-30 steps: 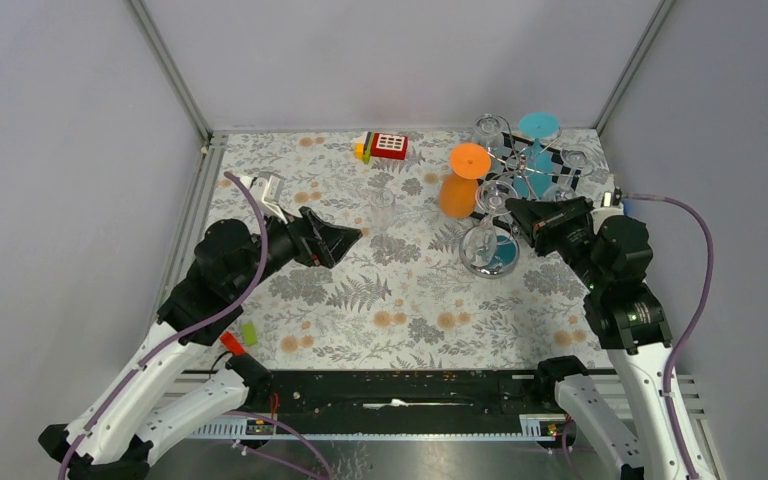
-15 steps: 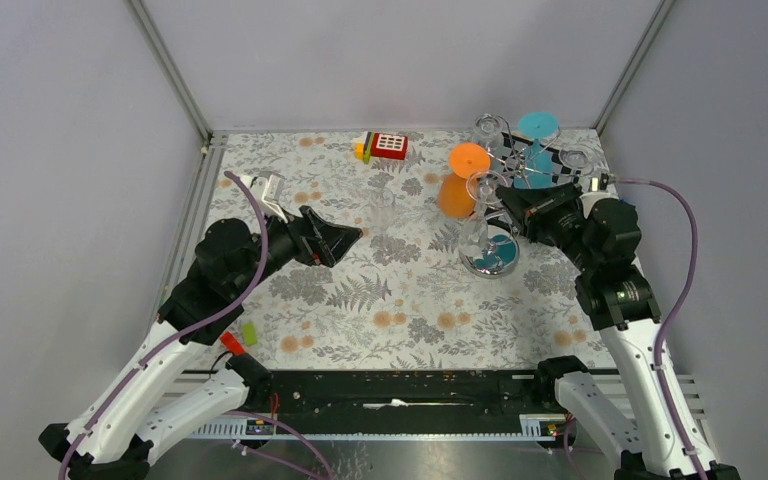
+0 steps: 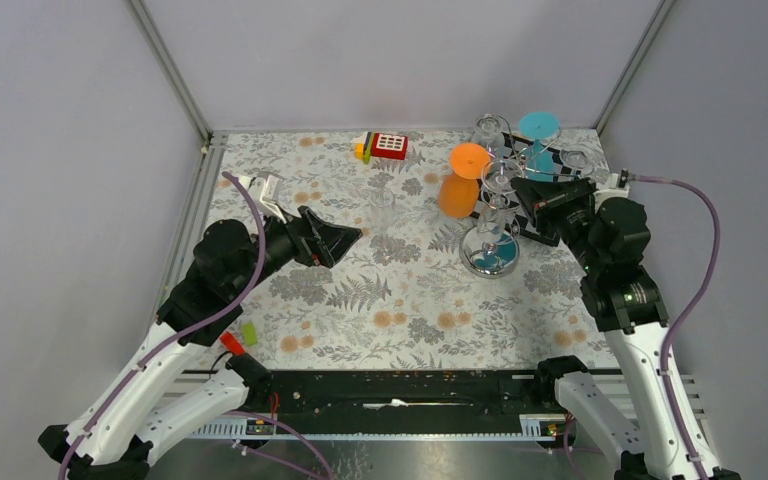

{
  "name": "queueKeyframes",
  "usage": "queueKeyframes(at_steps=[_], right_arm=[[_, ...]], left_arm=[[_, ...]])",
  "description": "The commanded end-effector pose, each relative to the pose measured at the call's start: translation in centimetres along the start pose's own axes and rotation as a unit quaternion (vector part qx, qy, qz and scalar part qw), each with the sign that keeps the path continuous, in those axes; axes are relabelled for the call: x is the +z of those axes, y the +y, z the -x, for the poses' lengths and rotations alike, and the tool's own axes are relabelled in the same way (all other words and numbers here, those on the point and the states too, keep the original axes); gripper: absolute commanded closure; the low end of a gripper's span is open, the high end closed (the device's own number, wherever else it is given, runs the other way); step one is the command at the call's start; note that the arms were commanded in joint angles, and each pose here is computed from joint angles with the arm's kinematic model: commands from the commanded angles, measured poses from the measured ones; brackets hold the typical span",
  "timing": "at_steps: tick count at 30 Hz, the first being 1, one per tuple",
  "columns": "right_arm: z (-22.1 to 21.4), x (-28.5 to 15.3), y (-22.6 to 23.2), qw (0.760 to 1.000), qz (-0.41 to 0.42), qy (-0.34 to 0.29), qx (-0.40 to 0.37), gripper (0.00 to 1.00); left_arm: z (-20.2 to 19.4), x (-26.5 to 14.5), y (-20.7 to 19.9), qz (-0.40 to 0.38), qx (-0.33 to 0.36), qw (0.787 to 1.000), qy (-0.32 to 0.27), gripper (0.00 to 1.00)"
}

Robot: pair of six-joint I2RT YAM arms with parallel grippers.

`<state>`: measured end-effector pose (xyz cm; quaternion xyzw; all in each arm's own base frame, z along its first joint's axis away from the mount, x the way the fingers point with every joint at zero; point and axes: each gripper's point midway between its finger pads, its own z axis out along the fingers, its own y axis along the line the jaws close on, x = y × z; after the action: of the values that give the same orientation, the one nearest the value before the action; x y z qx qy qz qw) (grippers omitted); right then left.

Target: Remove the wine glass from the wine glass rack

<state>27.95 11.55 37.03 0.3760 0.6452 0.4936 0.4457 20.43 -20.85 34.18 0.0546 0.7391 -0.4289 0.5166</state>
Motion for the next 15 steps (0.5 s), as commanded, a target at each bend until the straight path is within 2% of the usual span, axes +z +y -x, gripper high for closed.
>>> queueKeyframes(at_steps=[1, 5, 15], right_arm=[[2.6, -2.2, 3.1, 0.997, 0.031, -0.069, -0.03, 1.0], [3.5, -3.1, 2.7, 0.995, 0.017, -0.095, -0.038, 1.0], [2.7, -6.8, 2.4, 0.995, 0.025, -0.091, -0.043, 1.0]], left_arm=[[1.8, -0.4, -2.0, -0.038, 0.001, 0.999, -0.03, 0.06], [1.7, -0.3, -2.1, -0.041, -0.002, 0.999, -0.026, 0.06], [1.5, -0.5, -2.6, -0.054, 0.005, 0.998, -0.021, 0.06]])
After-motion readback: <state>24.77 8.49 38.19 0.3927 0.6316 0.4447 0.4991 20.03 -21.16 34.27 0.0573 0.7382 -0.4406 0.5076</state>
